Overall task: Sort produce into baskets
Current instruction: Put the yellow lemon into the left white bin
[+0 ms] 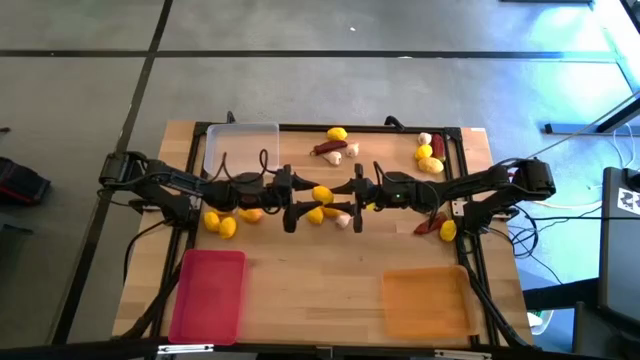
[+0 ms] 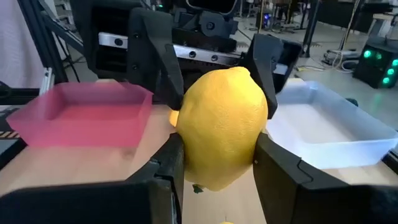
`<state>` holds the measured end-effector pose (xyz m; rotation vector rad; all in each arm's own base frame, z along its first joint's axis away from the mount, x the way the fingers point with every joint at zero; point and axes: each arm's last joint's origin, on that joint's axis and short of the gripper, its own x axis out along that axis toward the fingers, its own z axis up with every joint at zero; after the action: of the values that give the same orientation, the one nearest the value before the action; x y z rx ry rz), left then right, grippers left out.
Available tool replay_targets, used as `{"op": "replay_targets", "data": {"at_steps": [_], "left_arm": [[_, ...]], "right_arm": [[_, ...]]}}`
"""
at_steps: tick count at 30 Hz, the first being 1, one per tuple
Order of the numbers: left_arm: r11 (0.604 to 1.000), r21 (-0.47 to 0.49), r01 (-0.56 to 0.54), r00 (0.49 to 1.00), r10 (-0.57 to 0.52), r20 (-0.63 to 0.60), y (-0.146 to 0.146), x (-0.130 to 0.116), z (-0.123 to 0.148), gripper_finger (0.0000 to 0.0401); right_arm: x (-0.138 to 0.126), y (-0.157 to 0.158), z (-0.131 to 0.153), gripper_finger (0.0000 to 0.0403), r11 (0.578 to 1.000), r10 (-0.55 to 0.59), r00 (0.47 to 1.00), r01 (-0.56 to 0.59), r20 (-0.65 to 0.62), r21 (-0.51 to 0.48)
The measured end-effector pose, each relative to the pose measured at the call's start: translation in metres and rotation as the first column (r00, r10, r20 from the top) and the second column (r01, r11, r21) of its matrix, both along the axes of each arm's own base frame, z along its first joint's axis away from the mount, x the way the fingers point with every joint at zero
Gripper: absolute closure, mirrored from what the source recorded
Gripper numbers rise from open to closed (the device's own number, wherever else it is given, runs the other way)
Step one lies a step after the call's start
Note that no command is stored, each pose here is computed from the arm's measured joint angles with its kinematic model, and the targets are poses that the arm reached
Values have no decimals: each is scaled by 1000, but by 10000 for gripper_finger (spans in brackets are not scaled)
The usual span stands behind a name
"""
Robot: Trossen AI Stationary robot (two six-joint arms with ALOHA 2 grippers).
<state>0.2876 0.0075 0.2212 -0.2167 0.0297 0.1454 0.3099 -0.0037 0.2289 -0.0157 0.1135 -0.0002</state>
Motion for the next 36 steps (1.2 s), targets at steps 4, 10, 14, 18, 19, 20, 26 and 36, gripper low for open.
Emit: {"op": "replay_targets", "data": {"at_steps": [4, 10, 14, 18, 19, 20, 26, 36], "left_arm": [[995, 58, 76, 997, -77, 7, -2, 0, 2, 136], [995, 67, 75, 997, -75, -1, 0, 0, 1, 141], [994, 71, 77, 997, -76, -22, 0, 0, -1, 167], [995, 64, 79, 996, -76, -44, 0, 0, -3, 197], [995, 64, 79, 996, -76, -46, 0, 0, -3, 202], [995, 61, 79, 996, -76, -45, 0, 0, -3, 206], [995, 60, 80, 996, -78, -47, 0, 0, -4, 203], [995, 61, 79, 996, -76, -46, 0, 0, -4, 211]], "right_arm": [[5, 1, -2, 272, 999, 24, 999, -23, 40, -26], [19, 1, -10, 272, 999, 29, 999, -28, 21, -39], [20, 1, -11, 272, 999, 28, 999, -27, 18, -40], [20, 1, -12, 272, 999, 31, 999, -31, 10, -40], [20, 1, -12, 272, 999, 31, 999, -31, 8, -40], [20, 1, -13, 272, 999, 31, 999, -31, 7, -39], [20, 1, -13, 272, 999, 31, 999, -31, 8, -37], [20, 0, -13, 211, 1000, 19, 1000, -19, 8, -14]]}}
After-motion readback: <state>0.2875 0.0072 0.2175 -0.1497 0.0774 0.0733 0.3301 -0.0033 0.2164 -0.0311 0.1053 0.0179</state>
